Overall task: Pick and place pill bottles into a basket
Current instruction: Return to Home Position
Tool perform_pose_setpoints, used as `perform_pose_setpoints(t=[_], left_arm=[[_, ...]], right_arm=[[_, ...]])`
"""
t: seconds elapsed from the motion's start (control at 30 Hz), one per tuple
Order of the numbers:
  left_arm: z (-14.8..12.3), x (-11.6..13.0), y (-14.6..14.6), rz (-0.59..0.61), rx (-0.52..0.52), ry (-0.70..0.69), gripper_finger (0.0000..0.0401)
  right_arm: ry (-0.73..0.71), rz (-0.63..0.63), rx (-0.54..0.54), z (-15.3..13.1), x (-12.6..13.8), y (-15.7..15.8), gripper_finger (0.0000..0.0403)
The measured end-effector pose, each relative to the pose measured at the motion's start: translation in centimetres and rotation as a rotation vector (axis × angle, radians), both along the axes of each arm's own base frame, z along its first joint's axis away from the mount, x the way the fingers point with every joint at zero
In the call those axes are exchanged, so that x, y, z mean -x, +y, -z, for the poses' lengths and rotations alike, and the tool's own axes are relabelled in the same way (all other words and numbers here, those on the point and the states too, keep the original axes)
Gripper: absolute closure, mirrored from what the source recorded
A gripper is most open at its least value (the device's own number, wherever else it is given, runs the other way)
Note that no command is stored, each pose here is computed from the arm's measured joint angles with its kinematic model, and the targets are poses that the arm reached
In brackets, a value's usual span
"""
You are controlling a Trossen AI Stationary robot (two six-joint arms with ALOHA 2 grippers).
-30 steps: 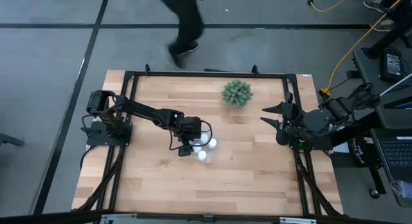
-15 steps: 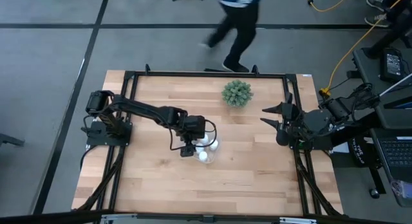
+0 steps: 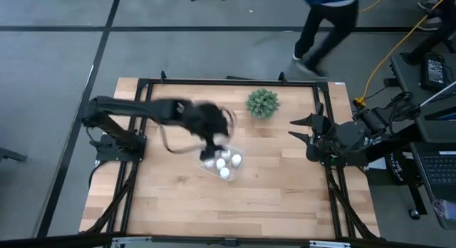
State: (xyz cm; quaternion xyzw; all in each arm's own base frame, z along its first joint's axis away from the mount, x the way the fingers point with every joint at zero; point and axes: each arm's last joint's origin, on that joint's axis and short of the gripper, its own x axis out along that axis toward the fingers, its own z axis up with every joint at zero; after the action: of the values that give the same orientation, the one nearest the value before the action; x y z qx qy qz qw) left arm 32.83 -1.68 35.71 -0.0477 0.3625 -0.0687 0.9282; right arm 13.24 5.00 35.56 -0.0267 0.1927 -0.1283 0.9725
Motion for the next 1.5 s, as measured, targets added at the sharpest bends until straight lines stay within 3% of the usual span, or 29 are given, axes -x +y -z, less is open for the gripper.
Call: perform_pose_setpoints(t=[0.13, 0.23, 0.33, 0.43, 0.57, 0.63, 0.73, 0.87, 1.0, 1.1, 1.17, 1.23, 1.33, 1.43, 1.5], left_arm=[[-8.5, 4.6, 1.5, -0.112, -0.023, -0.280, 0.0143], [-13.2, 8.9, 1.9, -0.169, -0.013, -0.484, 0.0143], [-16.3, 12.9, 2.0, -0.225, 0.024, -0.691, 0.0141], [-17.2, 17.1, 1.9, -0.212, -0.041, -0.722, 0.0141], [-14.4, 22.2, 2.1, -0.271, -0.105, -0.461, 0.0143], [-12.6, 23.9, 2.3, -0.329, -0.120, -0.421, 0.0143], [-9.5, 26.2, 2.2, -0.331, -0.124, -0.494, 0.0141], [-3.3, 28.5, 2.0, -0.292, -0.053, -0.705, 0.0143], [4.0, 28.5, 1.8, -0.245, 0.068, -0.950, 0.0142], [8.6, 26.9, 1.7, -0.216, 0.132, -1.016, 0.0141], [11.1, 25.6, 1.6, -0.186, 0.156, -0.932, 0.0143], [11.9, 24.5, 1.5, -0.150, 0.196, -0.966, 0.0143], [15.5, 23.3, 1.6, -0.157, 0.222, -0.890, 0.0141], [17.0, 23.1, 1.8, -0.185, 0.246, -0.921, 0.0142], [17.8, 23.1, 2.0, -0.225, 0.241, -0.846, 0.0143]], right_arm=[[-0.038, -0.027, 0.044, -0.6, 0.2, -0.1, 0.0240], [-0.076, -0.038, 0.058, -1.1, 0.5, -0.3, 0.0240], [-0.095, -0.049, 0.078, -1.4, 0.8, -0.4, 0.0240], [-0.105, -0.044, 0.099, -1.6, 1.0, -0.6, 0.0240], [-0.104, -0.028, 0.099, -1.6, 0.9, -0.8, 0.0240], [-0.103, -0.020, 0.101, -1.6, 0.9, -0.9, 0.0240], [-0.103, -0.007, 0.099, -1.6, 0.8, -1.1, 0.0240], [-0.106, 0.004, 0.095, -1.6, 0.8, -1.2, 0.0240], [-0.111, 0.009, 0.079, -1.6, 0.8, -1.1, 0.0240], [-0.109, 0.009, 0.080, -1.6, 0.8, -1.2, 0.0240], [-0.105, 0.014, 0.083, -1.6, 0.7, -1.2, 0.0240], [-0.096, 0.023, 0.082, -1.5, 0.6, -1.3, 0.0240], [-0.070, 0.047, 0.076, -1.2, 0.6, -1.6, 0.0240], [-0.055, 0.075, 0.065, -1.0, 0.6, -1.9, 0.0240], [-0.055, 0.090, 0.061, -0.9, 0.4, -2.0, 0.0240]])
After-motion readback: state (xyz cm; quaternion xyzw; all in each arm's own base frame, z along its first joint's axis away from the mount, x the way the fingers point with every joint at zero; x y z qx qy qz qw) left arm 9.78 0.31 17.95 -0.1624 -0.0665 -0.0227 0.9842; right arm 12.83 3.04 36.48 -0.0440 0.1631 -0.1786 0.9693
